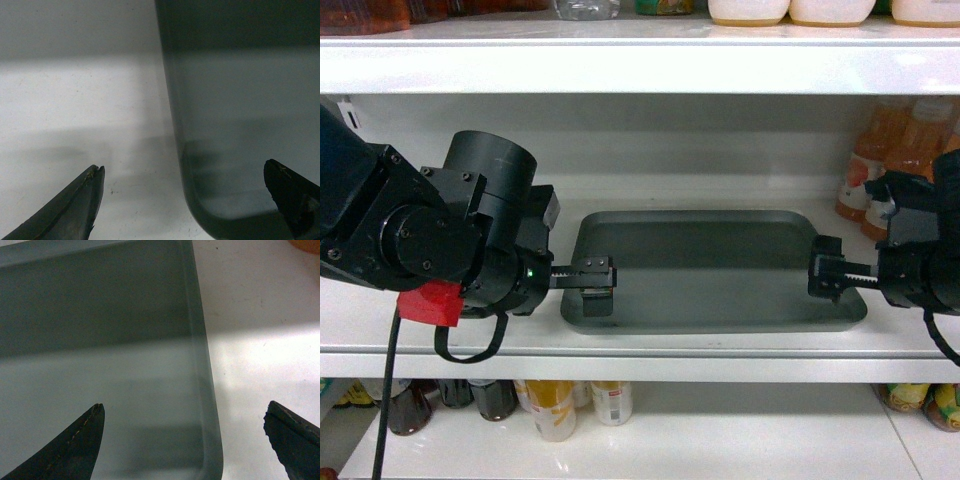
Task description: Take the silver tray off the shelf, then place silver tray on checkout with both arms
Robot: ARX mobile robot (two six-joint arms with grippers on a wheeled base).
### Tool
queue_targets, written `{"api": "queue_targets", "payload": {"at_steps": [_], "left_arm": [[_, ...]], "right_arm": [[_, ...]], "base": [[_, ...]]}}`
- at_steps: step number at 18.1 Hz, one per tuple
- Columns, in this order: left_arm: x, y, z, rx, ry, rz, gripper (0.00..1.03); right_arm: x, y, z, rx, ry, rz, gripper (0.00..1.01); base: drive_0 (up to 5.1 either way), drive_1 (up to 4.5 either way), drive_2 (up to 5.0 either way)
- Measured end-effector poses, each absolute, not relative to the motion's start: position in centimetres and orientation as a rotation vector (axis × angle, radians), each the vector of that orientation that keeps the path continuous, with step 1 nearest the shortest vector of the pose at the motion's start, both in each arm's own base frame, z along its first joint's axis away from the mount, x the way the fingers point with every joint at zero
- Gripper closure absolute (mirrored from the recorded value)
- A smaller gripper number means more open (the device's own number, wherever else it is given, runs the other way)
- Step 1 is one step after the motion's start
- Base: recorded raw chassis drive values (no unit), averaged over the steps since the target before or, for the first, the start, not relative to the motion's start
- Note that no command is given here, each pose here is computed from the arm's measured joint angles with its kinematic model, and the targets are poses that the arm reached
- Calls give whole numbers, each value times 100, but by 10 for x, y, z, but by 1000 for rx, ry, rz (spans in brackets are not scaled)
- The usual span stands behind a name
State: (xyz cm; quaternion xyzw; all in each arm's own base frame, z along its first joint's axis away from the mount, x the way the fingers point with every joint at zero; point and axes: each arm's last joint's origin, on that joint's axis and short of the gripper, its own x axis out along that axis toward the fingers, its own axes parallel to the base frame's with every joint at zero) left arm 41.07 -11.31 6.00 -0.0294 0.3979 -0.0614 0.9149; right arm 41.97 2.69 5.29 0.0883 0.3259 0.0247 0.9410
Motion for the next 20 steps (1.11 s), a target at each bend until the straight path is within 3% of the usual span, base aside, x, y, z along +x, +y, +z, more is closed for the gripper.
{"api": "queue_targets", "payload": {"at_steps": [2,7,14,15,19,20], "left_arm": [[418,-117,58,-51,830,-118,5],[424,-121,48,-34,842,-77,5],[425,-122,47,-50,857,-68,5],[425,-122,48,-48,863,-69,7],[423,-123,46,-36,905,-68,35],[422,-123,46,-38,918,-66,51]], "right_arm": [[436,29,46,124,678,26,3],[457,28,36,60,705,-27,3],[462,24,33,33,750,-31,3],[462,24,32,33,754,-28,6],[463,23,32,52,781,3,34],[464,24,31,57,792,17,50]], "base": [[0,0,0],[0,0,0],[0,0,0],[0,0,0],[0,0,0],[0,0,0]]}}
